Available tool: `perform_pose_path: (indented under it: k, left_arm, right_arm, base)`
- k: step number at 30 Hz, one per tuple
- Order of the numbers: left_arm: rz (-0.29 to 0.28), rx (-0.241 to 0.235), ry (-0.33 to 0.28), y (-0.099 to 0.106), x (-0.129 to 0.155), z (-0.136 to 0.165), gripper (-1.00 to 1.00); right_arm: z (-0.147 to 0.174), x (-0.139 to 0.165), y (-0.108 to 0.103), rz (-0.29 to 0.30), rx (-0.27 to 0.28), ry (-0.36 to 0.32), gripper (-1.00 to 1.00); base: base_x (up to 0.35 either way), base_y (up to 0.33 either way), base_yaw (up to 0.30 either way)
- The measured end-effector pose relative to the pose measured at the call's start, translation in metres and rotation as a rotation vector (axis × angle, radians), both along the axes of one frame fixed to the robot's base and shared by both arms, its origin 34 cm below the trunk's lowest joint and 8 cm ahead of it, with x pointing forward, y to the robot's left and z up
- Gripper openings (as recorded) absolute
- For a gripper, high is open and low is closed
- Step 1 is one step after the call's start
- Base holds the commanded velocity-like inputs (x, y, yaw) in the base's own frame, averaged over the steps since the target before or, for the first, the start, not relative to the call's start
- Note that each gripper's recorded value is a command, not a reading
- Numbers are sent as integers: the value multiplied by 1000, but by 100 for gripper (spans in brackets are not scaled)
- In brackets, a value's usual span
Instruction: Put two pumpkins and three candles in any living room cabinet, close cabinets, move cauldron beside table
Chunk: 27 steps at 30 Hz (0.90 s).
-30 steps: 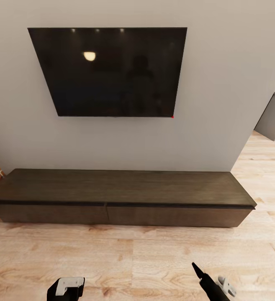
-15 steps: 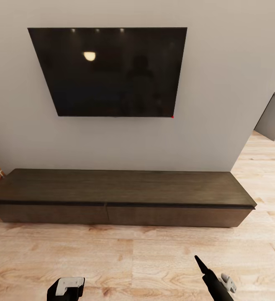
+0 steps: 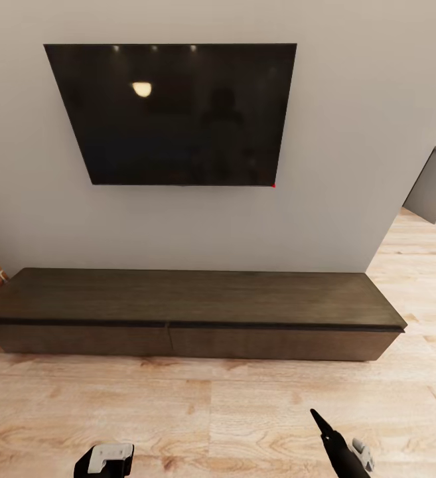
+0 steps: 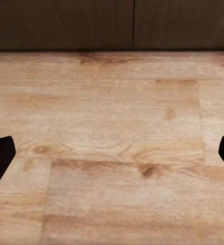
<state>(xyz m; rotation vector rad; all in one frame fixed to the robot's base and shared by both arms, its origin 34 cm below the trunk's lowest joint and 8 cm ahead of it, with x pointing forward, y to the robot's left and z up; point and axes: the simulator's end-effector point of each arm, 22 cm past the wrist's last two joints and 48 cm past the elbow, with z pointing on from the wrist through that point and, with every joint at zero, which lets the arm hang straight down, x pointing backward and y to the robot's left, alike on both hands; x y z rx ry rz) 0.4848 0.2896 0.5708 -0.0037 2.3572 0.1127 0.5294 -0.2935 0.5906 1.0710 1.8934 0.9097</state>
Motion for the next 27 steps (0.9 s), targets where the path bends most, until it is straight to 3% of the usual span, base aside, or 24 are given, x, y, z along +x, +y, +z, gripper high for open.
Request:
perform_pose_path:
  k: [8, 15, 18, 22, 27]
  left_arm:
    - [1, -1, 0, 0, 0, 0, 100]
    - [-28, -35, -19, -10, 7, 7, 100]
    - [-58, -64, -40, -20, 8, 17, 100]
    - [-86, -86, -76, -28, -2, 37, 100]
    - [-94, -90, -85, -29, -7, 43, 100]
  right_arm:
    - [0, 1, -18, -50, -122, -35, 100]
    - [-9, -3, -20, -57, -149, -1, 100]
    - [-10, 0, -12, -37, -116, 10, 100]
    - [0, 26, 11, 23, 1, 15, 100]
    - [15, 55, 17, 45, 63, -3, 100]
  base:
    - [0, 0, 0]
    - [0, 0, 0]
    - [0, 0, 0]
    - [0, 0, 0]
    - [0, 0, 0]
